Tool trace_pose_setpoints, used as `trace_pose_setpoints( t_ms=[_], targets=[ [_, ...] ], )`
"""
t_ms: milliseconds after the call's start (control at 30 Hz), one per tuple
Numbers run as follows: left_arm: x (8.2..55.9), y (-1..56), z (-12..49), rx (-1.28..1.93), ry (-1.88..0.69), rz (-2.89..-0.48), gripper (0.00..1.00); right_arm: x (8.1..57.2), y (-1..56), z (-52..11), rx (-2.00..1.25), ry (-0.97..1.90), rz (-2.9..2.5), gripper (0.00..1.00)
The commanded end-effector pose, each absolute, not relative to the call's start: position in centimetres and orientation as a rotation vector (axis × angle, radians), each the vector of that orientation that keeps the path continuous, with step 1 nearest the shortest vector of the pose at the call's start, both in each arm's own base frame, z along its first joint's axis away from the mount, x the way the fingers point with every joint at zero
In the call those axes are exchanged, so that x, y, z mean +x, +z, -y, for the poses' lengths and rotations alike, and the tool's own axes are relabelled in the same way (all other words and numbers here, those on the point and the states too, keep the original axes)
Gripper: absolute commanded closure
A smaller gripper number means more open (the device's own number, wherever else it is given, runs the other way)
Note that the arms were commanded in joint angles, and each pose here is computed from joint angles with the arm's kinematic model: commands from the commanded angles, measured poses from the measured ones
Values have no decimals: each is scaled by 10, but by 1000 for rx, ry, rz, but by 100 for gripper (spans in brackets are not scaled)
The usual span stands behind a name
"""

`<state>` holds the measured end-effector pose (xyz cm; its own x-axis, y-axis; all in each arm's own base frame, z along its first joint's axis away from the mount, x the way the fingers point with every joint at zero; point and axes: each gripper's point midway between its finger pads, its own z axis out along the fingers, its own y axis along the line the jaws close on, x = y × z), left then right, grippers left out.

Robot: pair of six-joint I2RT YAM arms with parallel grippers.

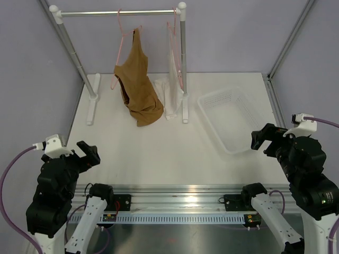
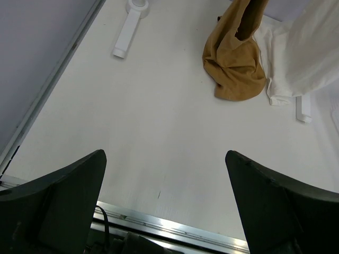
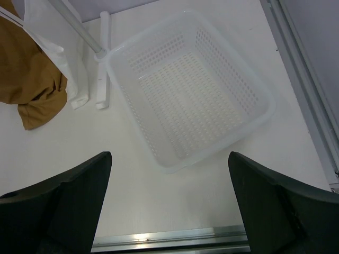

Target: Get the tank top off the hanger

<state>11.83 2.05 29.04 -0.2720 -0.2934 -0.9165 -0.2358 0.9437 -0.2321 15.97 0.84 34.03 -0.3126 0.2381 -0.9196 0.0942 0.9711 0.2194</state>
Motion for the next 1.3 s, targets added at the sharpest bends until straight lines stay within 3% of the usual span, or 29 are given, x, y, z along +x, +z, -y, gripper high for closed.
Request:
trace_pose_setpoints(
  t_ms=[0,300,600,833,1267],
  targets=[
    [126,306,-21,-397,-66,-1821,1,158,352,-7,242,157,-1823,1],
    [141,335,-7,-356,-137,-1797,1,159,347,-37,138,320,-1836,0],
    [184,427,36,-232,-350,-1738,1,156,338,-95,-19,646,-1876,1],
    [276,466,46,-196,-272,-1788,1,152,337,-107,-72,717,-1878,0],
    [423,512,75,7,-223,-1617,1,114,342,-124,-169,882,-1827,0]
  ],
)
